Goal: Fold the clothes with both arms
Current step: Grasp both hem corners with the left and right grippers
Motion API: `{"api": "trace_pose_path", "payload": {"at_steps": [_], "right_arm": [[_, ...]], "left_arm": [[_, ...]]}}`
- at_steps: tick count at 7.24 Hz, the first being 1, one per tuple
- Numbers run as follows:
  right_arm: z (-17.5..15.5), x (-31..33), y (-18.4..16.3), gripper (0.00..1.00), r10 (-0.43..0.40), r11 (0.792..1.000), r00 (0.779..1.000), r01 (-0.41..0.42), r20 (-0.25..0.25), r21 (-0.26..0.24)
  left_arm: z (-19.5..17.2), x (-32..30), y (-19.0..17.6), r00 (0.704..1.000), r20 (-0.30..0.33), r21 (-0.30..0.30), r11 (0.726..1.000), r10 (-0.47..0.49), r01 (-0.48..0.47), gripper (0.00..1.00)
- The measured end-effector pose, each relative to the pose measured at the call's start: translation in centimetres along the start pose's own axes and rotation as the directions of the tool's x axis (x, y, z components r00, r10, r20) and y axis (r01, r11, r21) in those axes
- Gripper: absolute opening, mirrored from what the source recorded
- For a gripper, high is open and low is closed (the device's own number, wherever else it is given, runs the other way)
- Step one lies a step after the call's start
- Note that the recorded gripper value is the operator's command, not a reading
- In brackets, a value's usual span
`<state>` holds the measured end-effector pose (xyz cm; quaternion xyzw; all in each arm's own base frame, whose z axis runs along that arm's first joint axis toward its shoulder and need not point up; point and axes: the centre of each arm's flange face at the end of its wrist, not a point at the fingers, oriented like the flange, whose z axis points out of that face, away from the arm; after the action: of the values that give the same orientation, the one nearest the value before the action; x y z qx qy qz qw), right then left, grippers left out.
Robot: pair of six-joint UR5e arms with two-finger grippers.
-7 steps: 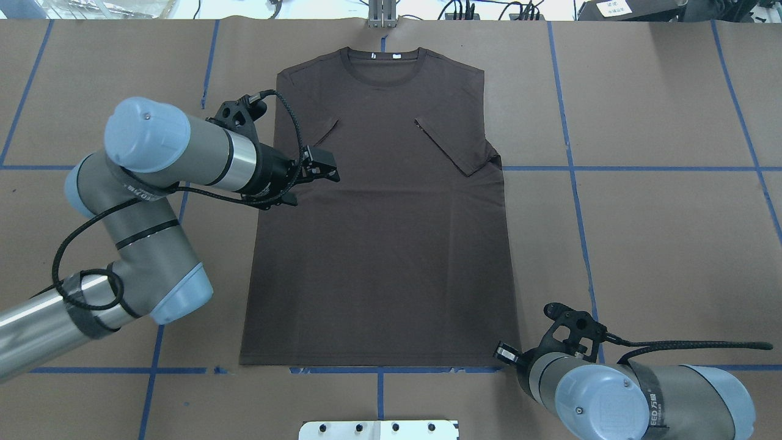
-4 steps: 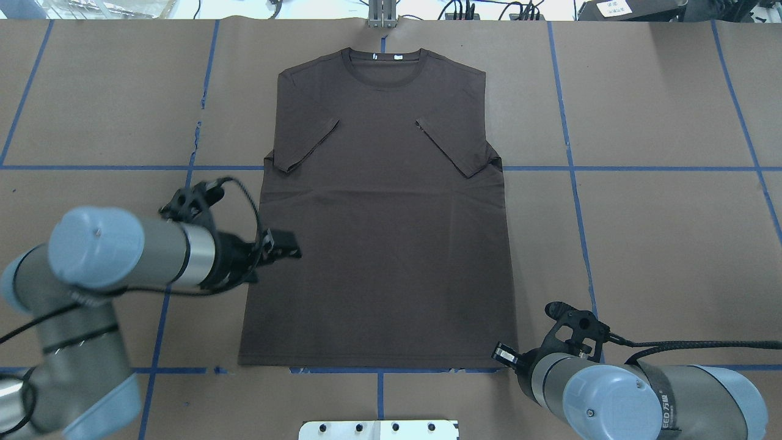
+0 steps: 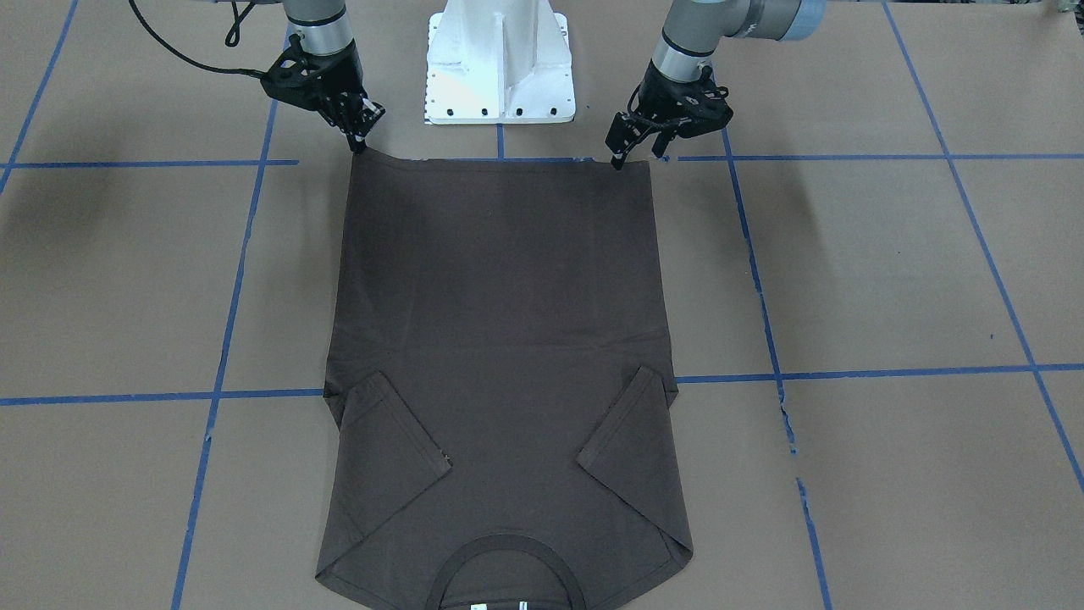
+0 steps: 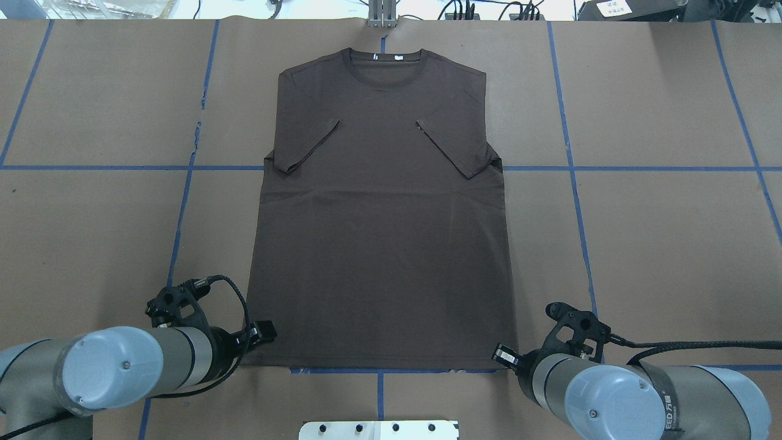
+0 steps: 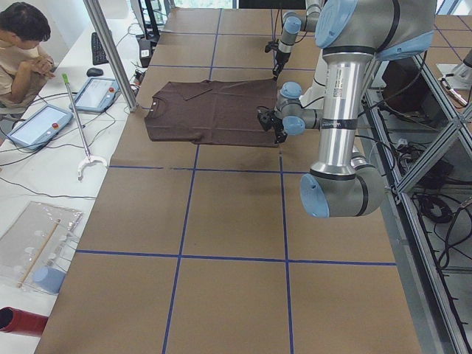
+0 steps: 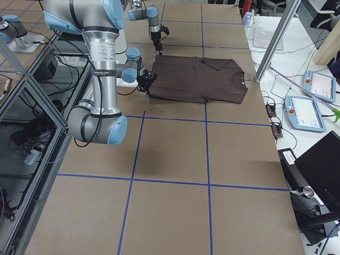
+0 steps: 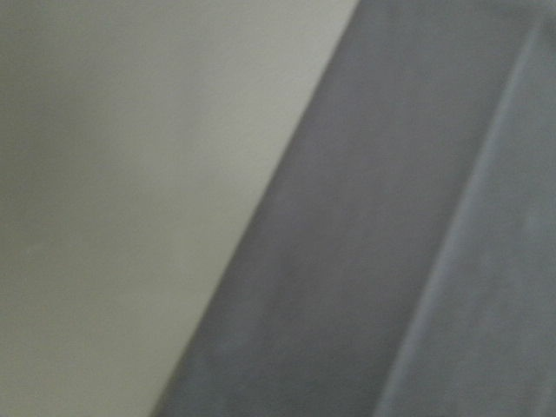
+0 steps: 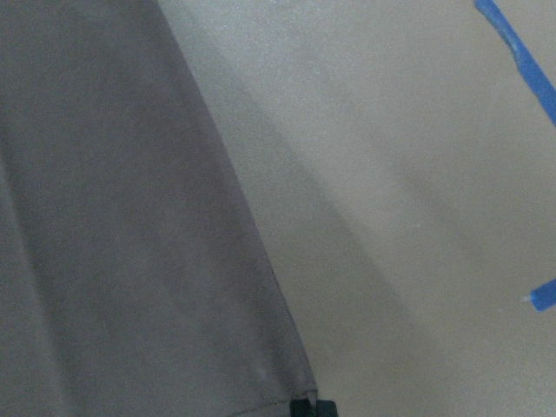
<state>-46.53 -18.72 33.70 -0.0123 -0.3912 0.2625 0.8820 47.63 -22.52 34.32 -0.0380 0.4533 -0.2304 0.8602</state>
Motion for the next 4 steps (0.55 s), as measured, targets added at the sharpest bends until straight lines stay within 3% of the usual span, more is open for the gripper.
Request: {"api": "trace_pose_path", "payload": {"at_steps": [4], "right_arm": [[0.1, 0.0, 0.0, 0.00, 0.000, 1.000, 1.000, 0.000, -0.001, 0.000]], "left_arm": [[1.6, -0.9, 0.9, 0.997, 0.073, 0.021, 1.000, 0.013, -0.014, 0.76]]}}
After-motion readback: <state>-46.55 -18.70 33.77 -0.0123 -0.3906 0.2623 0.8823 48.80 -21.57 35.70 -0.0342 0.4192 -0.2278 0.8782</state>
